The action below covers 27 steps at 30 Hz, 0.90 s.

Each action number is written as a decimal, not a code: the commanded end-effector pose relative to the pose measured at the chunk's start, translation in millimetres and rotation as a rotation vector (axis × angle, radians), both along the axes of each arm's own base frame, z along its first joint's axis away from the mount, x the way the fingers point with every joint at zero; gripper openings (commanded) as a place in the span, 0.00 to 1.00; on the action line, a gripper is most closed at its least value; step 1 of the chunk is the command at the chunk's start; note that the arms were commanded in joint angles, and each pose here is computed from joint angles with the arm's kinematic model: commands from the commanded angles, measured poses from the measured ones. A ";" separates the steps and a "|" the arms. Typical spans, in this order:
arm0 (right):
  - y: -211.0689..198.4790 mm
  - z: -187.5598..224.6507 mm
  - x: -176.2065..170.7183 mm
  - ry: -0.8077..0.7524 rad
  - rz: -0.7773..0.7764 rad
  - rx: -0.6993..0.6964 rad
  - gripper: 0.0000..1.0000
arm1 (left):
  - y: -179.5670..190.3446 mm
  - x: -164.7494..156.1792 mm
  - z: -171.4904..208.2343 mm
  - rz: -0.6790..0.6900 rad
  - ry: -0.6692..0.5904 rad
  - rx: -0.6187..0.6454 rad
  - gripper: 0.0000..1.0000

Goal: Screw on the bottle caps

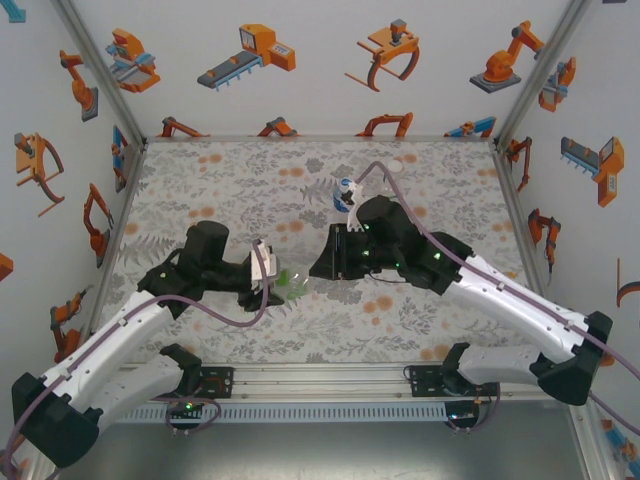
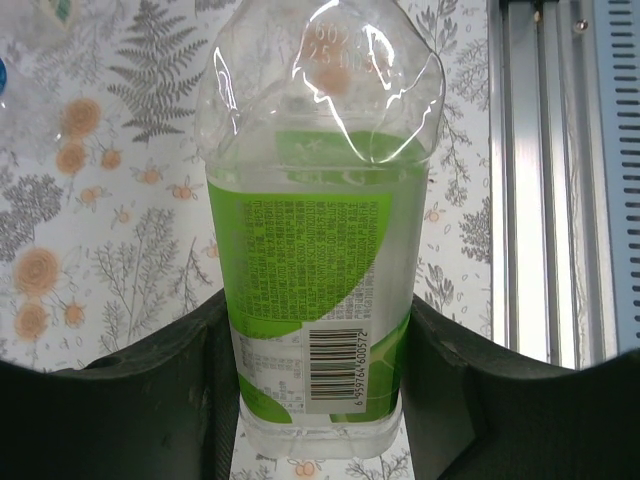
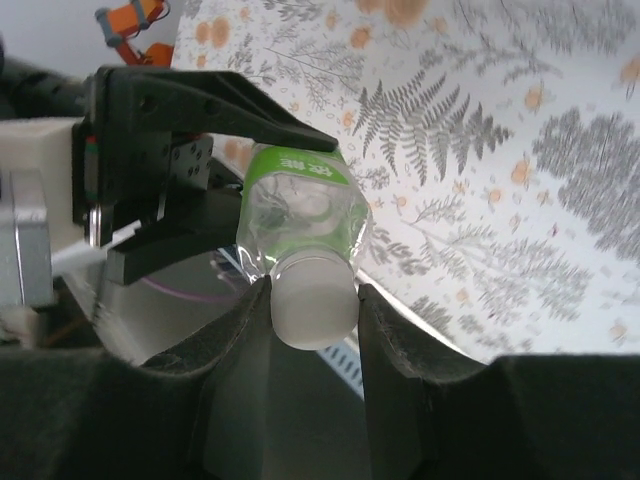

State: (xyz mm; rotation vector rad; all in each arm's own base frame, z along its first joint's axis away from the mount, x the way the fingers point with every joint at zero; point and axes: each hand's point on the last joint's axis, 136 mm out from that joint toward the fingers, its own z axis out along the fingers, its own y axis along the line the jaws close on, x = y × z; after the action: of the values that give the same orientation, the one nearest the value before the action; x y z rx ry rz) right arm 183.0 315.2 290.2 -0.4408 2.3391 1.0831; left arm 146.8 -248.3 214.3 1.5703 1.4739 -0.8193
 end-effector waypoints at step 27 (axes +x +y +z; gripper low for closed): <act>9.2 25.9 -79.7 -1.006 0.988 -0.103 0.00 | -7.1 -11.9 23.7 -0.084 -0.011 -0.075 0.00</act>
State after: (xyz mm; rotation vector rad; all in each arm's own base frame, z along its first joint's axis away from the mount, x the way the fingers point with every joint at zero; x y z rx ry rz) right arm 119.9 327.5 312.5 -1.7028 1.3291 0.7856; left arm 133.4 -252.1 220.1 1.5938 1.4277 -0.9027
